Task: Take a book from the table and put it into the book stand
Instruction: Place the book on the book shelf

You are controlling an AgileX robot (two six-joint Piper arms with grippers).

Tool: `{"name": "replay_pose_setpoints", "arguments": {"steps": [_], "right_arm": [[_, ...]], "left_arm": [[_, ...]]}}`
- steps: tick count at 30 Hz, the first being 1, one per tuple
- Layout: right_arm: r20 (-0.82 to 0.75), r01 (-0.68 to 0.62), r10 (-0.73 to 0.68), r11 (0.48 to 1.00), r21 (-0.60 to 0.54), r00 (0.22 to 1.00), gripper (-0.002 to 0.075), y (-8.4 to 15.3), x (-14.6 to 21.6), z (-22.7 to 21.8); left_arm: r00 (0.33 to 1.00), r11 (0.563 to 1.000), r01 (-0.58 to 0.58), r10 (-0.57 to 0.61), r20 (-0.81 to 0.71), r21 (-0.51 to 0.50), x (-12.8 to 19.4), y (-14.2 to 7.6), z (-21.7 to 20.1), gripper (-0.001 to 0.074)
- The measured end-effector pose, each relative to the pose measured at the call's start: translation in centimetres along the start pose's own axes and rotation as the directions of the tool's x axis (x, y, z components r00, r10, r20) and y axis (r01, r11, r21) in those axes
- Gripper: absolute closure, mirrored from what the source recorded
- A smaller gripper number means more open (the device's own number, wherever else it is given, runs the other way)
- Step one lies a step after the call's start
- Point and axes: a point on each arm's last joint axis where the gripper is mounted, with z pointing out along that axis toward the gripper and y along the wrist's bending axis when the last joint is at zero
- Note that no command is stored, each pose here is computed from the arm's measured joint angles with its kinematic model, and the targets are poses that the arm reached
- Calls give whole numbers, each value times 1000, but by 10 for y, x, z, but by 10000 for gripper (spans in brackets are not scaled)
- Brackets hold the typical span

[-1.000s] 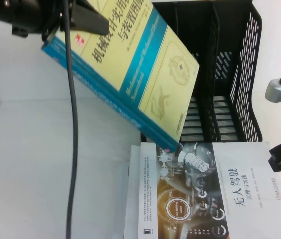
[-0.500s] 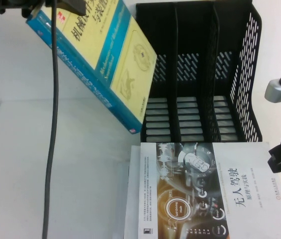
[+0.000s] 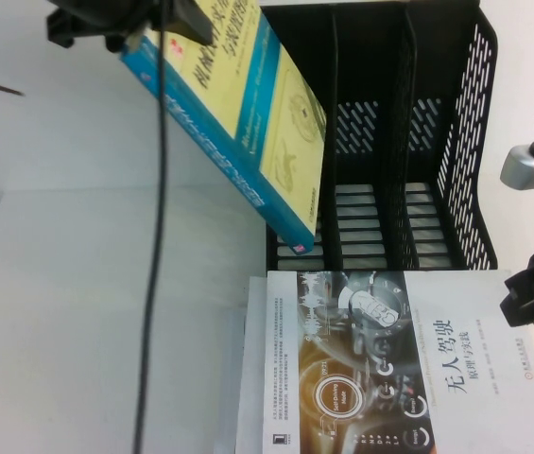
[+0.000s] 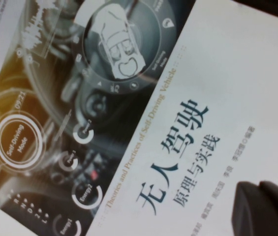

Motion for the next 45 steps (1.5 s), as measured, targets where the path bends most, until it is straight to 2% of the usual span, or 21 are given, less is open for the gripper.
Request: {"name": "replay_pose_setpoints", "arguments": {"steps": [6,11,30,33,40,45], "right_arm": [[16,-9,9,1000,-11,1000,728,1,-1,0],[26,-15,16,1000,-19,1000,728,2,-2,0],[50,-24,25,999,-26,998,727,2,-5,0],[53,-29,31,999,-35,998,727,3,-5,0],[56,-34,37,998,-43,998,727,4,-5,0],[57,-38,41,998,-50,998,728,4,-5,0]], "left_arm": [[1000,999,-15,15,4,-43,6,-10,28,541],[1000,998,-14,13,-15,-68,9,-9,47,541],[1000,997,6,-6,8,-83,6,-4,66,541],[1000,996,-17,17,2,-91,8,-4,77,541],[989,985,-150,148,-25,-82,19,-16,99,541],[984,983,-175,174,-25,-60,23,-23,108,541]]}}
